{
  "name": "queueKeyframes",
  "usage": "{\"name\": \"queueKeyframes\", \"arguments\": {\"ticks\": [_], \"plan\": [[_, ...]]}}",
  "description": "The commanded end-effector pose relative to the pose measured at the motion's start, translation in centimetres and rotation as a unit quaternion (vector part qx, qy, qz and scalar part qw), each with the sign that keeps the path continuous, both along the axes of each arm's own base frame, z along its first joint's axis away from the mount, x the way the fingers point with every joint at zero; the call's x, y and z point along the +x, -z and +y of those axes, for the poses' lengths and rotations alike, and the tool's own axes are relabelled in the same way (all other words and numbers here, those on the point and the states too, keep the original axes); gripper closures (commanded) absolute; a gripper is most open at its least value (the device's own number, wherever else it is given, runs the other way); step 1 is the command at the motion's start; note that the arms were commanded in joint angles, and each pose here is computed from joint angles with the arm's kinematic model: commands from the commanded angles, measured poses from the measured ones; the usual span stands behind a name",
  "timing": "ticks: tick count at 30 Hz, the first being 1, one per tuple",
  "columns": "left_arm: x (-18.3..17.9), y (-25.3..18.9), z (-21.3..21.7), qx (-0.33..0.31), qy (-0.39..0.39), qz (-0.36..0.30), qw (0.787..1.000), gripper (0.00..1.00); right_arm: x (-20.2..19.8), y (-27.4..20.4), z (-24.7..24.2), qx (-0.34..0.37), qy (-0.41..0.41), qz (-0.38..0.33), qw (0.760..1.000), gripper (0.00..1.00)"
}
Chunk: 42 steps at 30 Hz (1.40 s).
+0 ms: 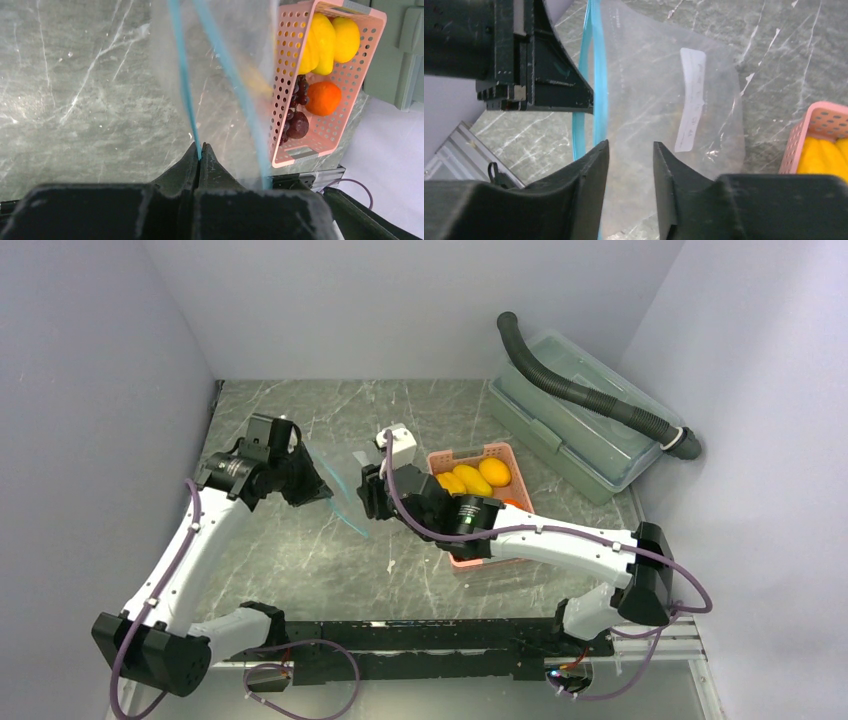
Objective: Place the food in the zip-top bag and seal the zipper
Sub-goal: Adjust the zipper on the food storage bag, then open the zipper of the food storage bag.
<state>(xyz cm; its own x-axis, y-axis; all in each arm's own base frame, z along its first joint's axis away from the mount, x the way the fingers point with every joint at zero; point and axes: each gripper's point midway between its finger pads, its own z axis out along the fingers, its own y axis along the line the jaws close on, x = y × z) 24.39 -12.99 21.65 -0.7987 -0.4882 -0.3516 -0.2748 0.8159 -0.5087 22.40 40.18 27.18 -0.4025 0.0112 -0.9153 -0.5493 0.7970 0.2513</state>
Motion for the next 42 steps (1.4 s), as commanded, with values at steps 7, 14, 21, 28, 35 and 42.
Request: {"name": "queueKeyframes", "arguments": {"ticks": [7,14,21,28,35,42], "plan": [[1.7,-2.3,0.1,0.055,0.083,-0.042,0.994,1.00,-0.9,-3.8,0.5,0.019,-0.036,-0.015,0.999,0.38],[1.9,-3.2,1.1,0.096,0.094,-0.046,0.990,1.00,-0.8,-5.0,1.4,0.016,-0.047,-0.017,0.999,0.36],[1.9,-3.4,0.6,0.089,0.104,-0.049,0.989,1.00,-0.1,-4.7,3.2,0.006,-0.041,-0.008,0.999,0.36],[1.7,-3.7,0.1,0.078,0.110,-0.057,0.989,1.00,1.3,-2.7,4.0,-0.018,-0.009,-0.002,1.000,0.35],[1.4,-4.3,-0.6,0.063,0.121,-0.066,0.988,1.00,2.4,-1.7,4.6,-0.035,0.016,-0.006,0.999,0.35],[0.5,-4.9,-0.6,0.061,0.130,-0.071,0.987,1.00,3.9,-1.0,4.1,-0.060,0.056,-0.021,0.996,0.37]]}}
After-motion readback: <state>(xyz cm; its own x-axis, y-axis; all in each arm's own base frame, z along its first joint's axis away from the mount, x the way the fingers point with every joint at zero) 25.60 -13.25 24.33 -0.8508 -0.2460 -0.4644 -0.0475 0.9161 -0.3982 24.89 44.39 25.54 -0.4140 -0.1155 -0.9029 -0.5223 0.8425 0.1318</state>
